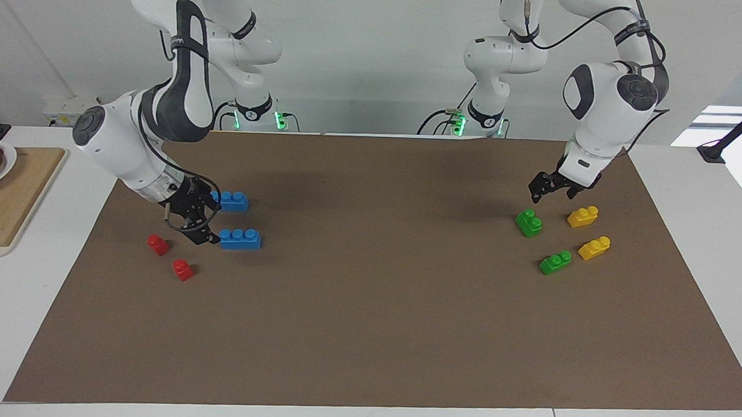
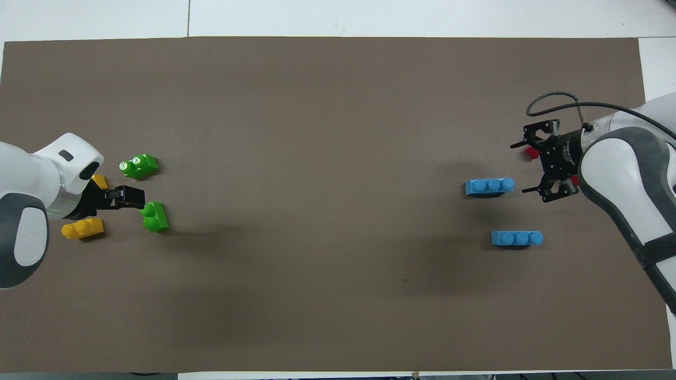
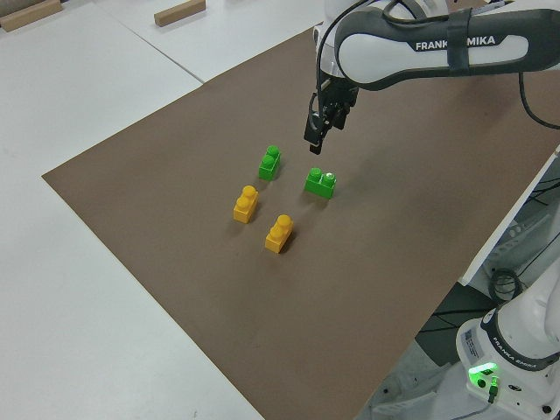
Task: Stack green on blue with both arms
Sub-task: 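Reach the left gripper to the green brick while the right gripper reaches the blue brick, then grasp the green brick with the left gripper while the right gripper grasps the blue brick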
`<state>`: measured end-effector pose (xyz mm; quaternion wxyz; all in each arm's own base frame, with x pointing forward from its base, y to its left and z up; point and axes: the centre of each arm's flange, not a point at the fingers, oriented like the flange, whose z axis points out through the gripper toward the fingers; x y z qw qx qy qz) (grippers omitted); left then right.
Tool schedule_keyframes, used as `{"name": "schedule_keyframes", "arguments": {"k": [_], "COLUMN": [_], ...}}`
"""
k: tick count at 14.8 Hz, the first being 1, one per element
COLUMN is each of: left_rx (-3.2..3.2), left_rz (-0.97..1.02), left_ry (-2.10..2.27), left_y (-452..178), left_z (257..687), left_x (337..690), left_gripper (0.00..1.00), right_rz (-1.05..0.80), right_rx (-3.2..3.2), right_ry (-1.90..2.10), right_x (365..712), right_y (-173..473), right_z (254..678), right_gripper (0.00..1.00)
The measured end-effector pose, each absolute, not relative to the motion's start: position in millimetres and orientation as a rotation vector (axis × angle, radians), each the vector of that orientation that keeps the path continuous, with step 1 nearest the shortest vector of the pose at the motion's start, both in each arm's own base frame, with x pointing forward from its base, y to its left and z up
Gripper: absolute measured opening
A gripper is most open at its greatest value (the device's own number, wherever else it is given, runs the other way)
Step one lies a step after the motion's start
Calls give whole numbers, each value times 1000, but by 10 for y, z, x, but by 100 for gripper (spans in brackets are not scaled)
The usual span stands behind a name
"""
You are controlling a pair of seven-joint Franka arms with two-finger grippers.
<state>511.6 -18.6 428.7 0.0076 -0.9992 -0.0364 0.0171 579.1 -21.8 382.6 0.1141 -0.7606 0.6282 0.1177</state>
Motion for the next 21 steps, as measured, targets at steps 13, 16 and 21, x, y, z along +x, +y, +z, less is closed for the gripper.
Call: {"name": "schedule_keyframes", "arguments": {"k": [13,16,21], "left_rx": [-3124,-3123,-3122], "left_rz": [41,50,60], "left_ry": [-164,-180,-191], "left_y": [-202,-210,-217], "left_z": [3605,3418,3169], "left_x": [5116,5158,5098], "left_gripper": [100,100,90], "right_rz": [366,365,350], "right_rx": [-2196,-2174,-2161], "right_ry": [1875,1874,1900], "right_x": [5506,5489,5488], "right_y": [-305,-311,-339], "right_z": [3240,3153,2960], "right_gripper": [100,100,100]}}
